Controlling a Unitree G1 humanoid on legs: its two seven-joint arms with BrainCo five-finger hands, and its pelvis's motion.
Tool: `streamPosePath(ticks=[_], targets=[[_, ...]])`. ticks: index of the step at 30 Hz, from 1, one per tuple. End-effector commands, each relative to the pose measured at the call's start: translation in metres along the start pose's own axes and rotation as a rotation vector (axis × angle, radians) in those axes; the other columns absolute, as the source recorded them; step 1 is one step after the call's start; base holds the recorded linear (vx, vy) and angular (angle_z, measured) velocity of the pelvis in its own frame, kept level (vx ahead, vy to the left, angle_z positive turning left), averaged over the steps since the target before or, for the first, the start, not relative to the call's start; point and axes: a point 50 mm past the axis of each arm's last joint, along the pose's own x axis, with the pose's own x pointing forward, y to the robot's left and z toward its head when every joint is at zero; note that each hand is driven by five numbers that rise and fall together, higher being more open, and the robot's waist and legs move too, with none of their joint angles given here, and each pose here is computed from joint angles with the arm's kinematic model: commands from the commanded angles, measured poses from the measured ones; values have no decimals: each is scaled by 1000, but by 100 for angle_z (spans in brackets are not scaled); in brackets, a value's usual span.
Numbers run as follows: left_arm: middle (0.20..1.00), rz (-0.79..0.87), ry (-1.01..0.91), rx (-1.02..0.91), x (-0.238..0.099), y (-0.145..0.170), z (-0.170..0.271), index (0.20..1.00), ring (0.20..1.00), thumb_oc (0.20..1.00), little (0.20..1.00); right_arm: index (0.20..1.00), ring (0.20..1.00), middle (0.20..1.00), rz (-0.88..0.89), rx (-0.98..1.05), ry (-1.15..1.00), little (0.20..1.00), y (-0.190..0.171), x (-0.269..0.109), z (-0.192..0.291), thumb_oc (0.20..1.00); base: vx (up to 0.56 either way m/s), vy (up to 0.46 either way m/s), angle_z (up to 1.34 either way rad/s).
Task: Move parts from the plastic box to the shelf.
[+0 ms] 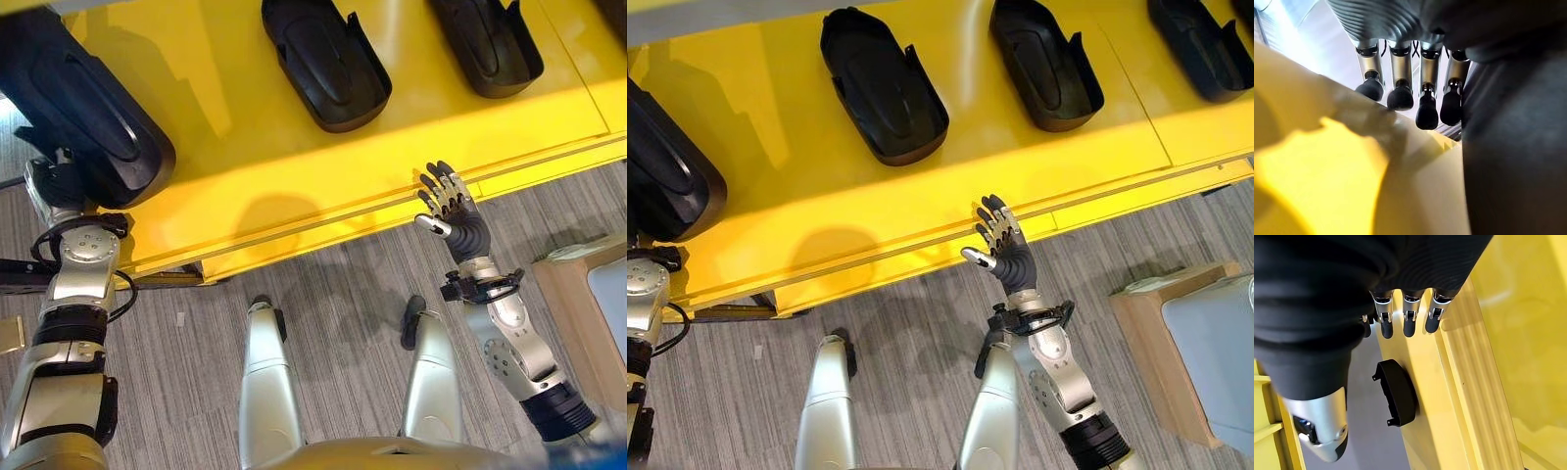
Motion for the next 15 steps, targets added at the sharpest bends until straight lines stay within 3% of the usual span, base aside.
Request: streamPosePath(ticks=[1, 7, 15], targets=[[200, -10, -335, 9, 8, -20, 93, 200, 200, 200, 200, 1000, 1000, 1000, 28, 10, -178, 1000, -1, 7, 36, 1000, 12, 1, 29], [200, -27, -310, -68, -10, -22, 79, 200, 200, 200, 200, 1000, 1000, 1000, 29, 3, -176, 1000, -1, 14, 38, 1000, -5, 4, -4], [200, -4, -382, -83, -8, -17, 98, 200, 200, 200, 200, 1000, 1000, 1000, 36, -2, -171, 1000, -2, 14, 39, 1000, -1, 4, -3]])
